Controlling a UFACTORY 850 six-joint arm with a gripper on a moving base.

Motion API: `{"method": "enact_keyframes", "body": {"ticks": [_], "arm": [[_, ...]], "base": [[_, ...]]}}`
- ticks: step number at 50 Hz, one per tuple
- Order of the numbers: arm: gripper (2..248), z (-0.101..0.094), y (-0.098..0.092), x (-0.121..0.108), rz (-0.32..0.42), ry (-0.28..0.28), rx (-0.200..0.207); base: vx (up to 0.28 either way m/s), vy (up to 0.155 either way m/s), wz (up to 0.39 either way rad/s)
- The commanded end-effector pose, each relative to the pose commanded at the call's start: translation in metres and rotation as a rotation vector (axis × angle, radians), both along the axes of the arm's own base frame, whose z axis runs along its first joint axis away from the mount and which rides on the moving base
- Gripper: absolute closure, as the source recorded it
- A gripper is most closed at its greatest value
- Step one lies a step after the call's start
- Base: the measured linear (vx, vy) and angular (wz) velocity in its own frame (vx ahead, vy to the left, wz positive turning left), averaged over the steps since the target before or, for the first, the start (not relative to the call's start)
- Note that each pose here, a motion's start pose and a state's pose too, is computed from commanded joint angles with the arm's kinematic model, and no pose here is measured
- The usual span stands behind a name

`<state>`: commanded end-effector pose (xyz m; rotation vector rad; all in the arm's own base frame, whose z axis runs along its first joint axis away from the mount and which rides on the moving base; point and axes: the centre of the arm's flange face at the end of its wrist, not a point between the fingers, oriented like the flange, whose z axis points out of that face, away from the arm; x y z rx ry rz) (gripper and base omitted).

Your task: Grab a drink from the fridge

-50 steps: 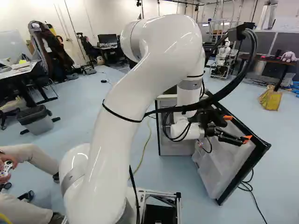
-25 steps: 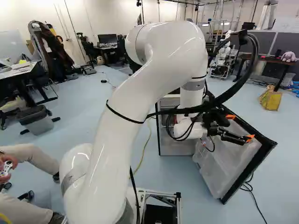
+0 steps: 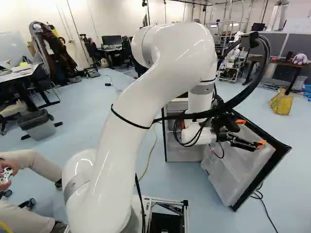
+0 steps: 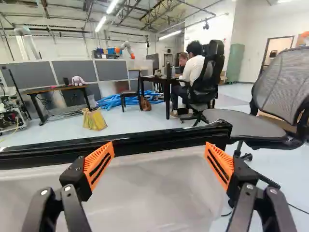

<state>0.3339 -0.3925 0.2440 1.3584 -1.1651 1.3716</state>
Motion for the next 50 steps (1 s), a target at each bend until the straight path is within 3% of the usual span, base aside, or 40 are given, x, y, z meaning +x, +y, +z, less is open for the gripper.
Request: {"method": "enact_keyframes", "body": {"ticks": [15, 50], "arm": [[3, 0.007, 0.025, -0.018, 0.08, 0.029, 0.021], [3, 0.022, 0.099, -0.044, 0.454, 0.086, 0.066]], "base": [[0.0, 0.0, 0.0], [0.0, 0.0, 0.0]]}}
